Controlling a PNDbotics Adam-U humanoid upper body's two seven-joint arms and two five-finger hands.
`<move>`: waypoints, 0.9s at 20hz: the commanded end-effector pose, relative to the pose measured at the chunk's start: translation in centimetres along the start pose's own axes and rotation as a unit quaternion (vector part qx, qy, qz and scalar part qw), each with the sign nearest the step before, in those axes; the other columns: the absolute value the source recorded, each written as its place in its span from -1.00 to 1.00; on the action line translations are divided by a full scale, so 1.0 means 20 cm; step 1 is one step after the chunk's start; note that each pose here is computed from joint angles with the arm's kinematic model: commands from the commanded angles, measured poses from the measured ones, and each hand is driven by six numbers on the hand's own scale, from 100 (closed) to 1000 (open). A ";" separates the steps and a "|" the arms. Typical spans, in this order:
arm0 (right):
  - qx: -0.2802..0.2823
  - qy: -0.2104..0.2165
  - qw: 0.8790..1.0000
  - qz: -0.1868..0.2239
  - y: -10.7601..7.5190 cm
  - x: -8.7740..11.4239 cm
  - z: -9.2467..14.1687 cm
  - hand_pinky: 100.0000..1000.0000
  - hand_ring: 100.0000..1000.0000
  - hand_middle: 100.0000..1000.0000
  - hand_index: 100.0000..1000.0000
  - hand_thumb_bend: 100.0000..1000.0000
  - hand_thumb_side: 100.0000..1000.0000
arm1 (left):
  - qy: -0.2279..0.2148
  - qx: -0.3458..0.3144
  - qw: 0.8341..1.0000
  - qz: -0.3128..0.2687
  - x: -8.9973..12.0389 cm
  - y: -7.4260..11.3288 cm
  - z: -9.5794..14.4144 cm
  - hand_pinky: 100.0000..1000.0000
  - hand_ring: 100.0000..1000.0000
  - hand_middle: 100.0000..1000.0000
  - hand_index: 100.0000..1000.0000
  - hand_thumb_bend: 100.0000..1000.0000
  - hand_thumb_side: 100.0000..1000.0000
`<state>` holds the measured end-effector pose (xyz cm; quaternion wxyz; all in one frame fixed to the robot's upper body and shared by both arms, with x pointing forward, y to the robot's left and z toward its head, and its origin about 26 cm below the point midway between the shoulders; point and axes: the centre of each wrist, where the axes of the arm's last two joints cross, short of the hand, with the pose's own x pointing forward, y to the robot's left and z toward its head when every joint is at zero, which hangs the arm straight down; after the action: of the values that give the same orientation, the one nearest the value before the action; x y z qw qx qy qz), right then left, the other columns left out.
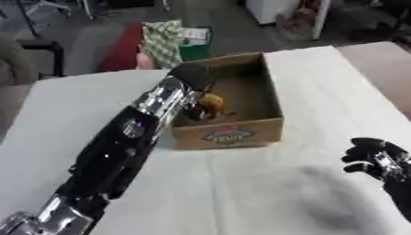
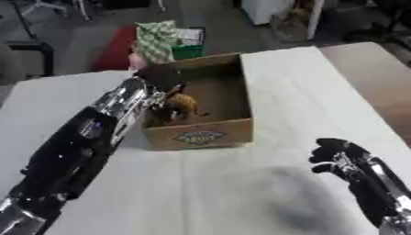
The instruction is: Pick up objects on the table and place them in the box.
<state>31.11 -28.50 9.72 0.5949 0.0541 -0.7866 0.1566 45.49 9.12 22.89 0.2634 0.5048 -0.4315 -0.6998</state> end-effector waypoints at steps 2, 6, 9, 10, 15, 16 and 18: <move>0.001 -0.011 1.000 0.011 -0.03 0.04 0.00 0.18 0.28 0.14 0.48 -1.00 0.15 | 0.028 0.039 0.997 -0.058 -0.09 0.17 0.06 0.36 0.08 -0.16 0.05 -0.81 -1.00; 0.004 -0.010 1.000 0.010 -0.02 0.04 0.00 0.18 0.28 0.14 0.48 -1.00 0.16 | 0.035 0.072 0.994 -0.069 -0.11 0.25 0.10 0.35 0.08 -0.17 0.05 -0.82 -1.00; 0.005 -0.011 1.000 0.009 -0.02 0.04 -0.01 0.18 0.28 0.14 0.48 -1.00 0.16 | 0.022 0.086 0.994 -0.065 -0.07 0.24 0.09 0.34 0.09 -0.16 0.06 -0.82 -1.00; 0.005 -0.011 1.000 0.009 -0.02 0.04 -0.01 0.18 0.28 0.14 0.48 -1.00 0.16 | 0.018 0.087 0.994 -0.064 -0.05 0.22 0.08 0.34 0.09 -0.15 0.06 -0.82 -1.00; 0.007 -0.012 1.000 0.008 -0.02 0.04 -0.01 0.18 0.28 0.14 0.48 -1.00 0.16 | 0.002 0.101 0.994 -0.048 0.03 0.13 0.03 0.33 0.11 -0.12 0.09 -0.85 -1.00; 0.007 -0.012 1.000 0.008 -0.02 0.04 -0.01 0.18 0.28 0.14 0.48 -1.00 0.17 | -0.001 0.106 0.993 -0.045 0.04 0.11 0.02 0.33 0.12 -0.12 0.10 -0.85 -1.00; 0.007 -0.012 1.000 0.008 -0.01 0.04 -0.01 0.18 0.28 0.14 0.48 -1.00 0.17 | -0.006 0.107 0.994 -0.037 0.06 0.07 0.00 0.34 0.17 -0.06 0.15 -0.80 -0.99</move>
<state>31.11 -28.49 9.73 0.5946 0.0569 -0.7860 0.1597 44.93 7.60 22.59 0.1889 0.5340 -0.4744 -0.6739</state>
